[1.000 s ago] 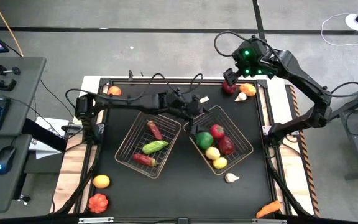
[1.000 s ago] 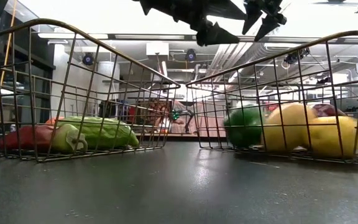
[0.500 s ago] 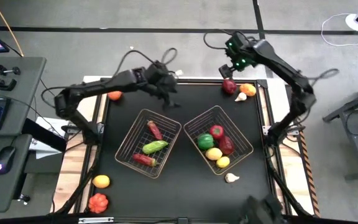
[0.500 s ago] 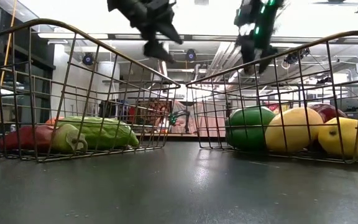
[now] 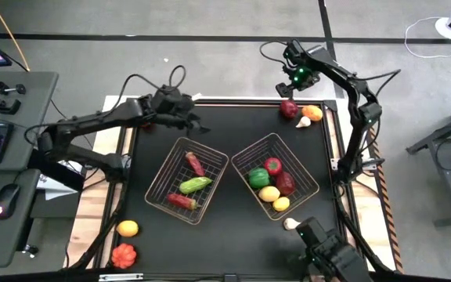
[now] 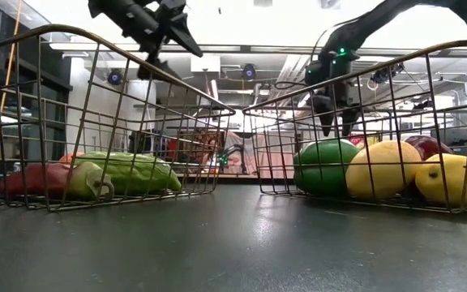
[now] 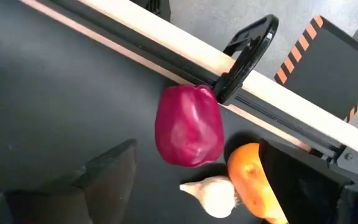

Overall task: Sort produce into baskets
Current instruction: Put the apple into the right basket

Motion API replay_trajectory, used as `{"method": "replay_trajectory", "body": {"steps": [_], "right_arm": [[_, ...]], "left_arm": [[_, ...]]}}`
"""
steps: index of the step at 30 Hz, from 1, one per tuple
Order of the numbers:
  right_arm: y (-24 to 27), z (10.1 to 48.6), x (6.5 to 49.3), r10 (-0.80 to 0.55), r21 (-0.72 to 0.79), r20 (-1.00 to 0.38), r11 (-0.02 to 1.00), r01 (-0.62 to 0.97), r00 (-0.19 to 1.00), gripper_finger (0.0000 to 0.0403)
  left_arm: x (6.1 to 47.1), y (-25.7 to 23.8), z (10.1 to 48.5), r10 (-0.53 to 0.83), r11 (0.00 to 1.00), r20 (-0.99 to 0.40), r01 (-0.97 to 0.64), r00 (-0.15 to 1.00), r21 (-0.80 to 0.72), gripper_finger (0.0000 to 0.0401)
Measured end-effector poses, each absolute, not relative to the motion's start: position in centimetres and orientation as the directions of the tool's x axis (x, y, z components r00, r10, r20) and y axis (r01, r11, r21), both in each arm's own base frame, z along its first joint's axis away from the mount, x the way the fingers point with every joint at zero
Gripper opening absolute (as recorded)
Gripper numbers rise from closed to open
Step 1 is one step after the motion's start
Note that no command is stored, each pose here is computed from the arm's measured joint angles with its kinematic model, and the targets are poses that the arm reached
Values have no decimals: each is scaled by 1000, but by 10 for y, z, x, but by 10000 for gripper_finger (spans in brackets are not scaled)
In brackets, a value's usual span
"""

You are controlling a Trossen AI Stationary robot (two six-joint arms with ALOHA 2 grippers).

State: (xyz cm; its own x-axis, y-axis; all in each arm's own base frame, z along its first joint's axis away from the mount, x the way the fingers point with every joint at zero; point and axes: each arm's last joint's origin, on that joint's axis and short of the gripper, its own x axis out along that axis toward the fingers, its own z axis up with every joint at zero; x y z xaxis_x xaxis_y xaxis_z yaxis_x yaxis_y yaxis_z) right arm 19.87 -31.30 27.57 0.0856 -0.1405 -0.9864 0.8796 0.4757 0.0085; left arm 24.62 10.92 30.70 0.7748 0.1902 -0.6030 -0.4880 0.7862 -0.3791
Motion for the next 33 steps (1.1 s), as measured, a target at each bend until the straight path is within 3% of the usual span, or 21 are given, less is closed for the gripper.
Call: {"method": "replay_trajectory", "body": {"steps": [6, 10, 18, 25, 30, 33], "right_arm": [[-300, 259, 201, -97, 10, -992, 552, 834, 76, 329], [-281, 239, 181, -79, 14, -995, 505, 863, 62, 329], [-268, 247, 162, -218, 16, -966, 482, 876, 137, 329], [-272, 251, 175, -258, 18, -949, 538, 843, 184, 342], [-279, 230, 180, -201, 14, -968, 548, 837, 148, 392], [-284, 224, 182, -214, -8, -968, 541, 841, 128, 387]], "left_arm": [[234, 105, 308, 246, 754, -592, -535, 768, -380, 400], [227, 103, 312, 285, 752, -590, -558, 755, -351, 400], [218, 115, 320, 419, 719, -534, -627, 734, -299, 400], [216, 120, 320, 402, 711, -535, -621, 743, -329, 400], [215, 119, 318, 373, 709, -559, -616, 741, -343, 400], [214, 118, 317, 364, 700, -574, -622, 733, -350, 400]]}}
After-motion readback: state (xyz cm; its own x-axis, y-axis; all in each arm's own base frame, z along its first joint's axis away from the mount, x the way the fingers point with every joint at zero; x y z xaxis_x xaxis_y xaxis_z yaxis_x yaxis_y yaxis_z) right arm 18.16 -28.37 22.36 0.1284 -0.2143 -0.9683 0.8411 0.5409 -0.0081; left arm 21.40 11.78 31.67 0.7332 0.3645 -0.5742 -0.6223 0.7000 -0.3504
